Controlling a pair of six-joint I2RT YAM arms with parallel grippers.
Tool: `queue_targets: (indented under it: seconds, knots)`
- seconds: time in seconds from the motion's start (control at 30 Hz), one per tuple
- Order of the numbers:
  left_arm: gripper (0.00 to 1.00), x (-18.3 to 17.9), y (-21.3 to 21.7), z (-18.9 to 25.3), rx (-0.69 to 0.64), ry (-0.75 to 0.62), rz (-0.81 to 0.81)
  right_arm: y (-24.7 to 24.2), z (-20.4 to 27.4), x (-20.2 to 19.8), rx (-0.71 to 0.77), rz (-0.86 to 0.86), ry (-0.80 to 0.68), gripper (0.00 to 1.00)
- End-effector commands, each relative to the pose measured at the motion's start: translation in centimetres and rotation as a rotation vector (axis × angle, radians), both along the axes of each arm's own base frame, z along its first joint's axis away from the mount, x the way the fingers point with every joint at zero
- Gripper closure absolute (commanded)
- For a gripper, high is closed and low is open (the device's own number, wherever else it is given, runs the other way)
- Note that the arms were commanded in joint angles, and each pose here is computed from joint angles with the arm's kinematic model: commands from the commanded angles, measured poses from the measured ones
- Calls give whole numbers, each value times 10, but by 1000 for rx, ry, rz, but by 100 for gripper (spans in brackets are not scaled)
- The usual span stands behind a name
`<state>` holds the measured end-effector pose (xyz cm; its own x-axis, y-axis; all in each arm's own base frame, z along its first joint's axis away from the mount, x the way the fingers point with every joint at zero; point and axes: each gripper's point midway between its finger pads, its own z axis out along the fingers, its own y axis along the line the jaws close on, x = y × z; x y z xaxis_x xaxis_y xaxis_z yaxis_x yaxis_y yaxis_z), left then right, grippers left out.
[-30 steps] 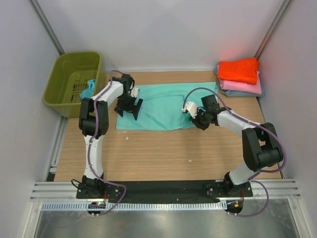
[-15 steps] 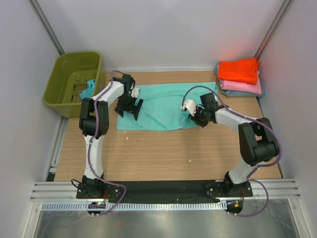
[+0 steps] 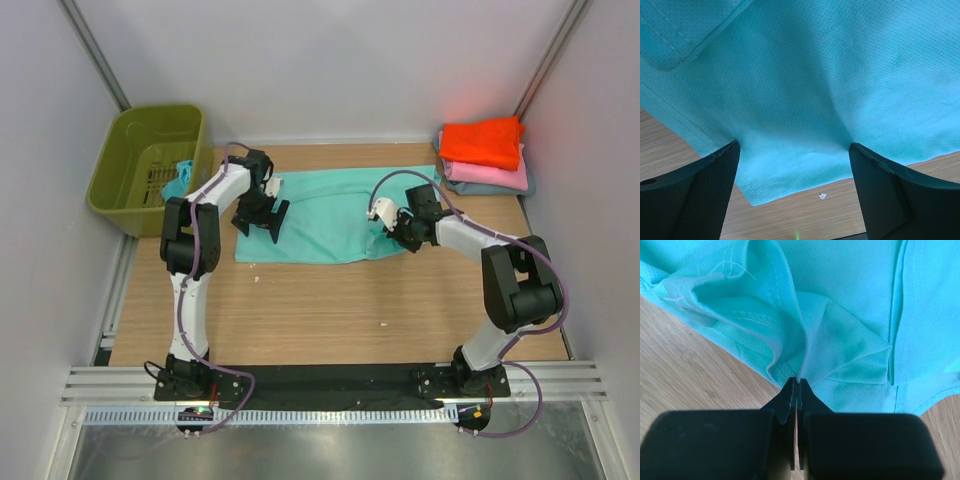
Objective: Fold and stack the t-shirts
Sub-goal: Fold the tshirt
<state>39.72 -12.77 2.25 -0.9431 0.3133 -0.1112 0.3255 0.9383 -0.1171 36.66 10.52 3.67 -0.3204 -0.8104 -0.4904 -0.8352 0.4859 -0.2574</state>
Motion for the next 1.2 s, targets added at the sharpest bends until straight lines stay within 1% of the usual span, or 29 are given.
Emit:
queue_targets:
  seconds: [0.0,0.17,0.3,0.43,0.53,0.57,0.6,0.7,0.8,0.87,0.93,0.97,1.0,1.03,1.13,1.17]
  knots:
    - [9,-1,-7,-7,-17,23,-15,1,32,18,10,1,-89,99]
    - [9,3,-6,-1,-11,2,-17,1,67,27,28,-11,-153,99]
    - [9,6,-5,6,-7,-20,-22,4,86,33,48,-26,-175,99]
    - [9,12,1,23,13,-67,-32,6,97,37,60,-32,-182,99]
    - [11,9,11,41,37,-103,-37,9,101,38,67,-36,-179,99]
    - [12,2,17,41,41,-91,-26,9,105,39,72,-39,-180,99]
    - [12,-1,20,51,29,-108,-15,9,106,39,73,-43,-179,99]
    - [12,-17,33,64,-16,-92,52,8,108,38,72,-45,-177,99]
    - [13,-26,47,72,-26,-89,109,7,112,35,70,-52,-180,99]
    - [14,-35,51,77,-57,-77,128,5,115,33,66,-56,-185,99]
    - [18,-42,54,75,-62,-56,138,4,113,29,62,-56,-178,99]
    - [20,-46,54,73,-85,-25,175,3,114,28,60,-60,-182,99]
    - [28,-49,53,70,-102,-7,185,3,114,27,59,-60,-178,99]
    - [30,-51,53,67,-118,12,206,3,114,26,60,-59,-178,99]
    - [31,-57,56,61,-176,51,265,3,118,26,59,-61,-182,99]
    - [30,-57,57,60,-226,70,295,3,119,26,59,-59,-182,99]
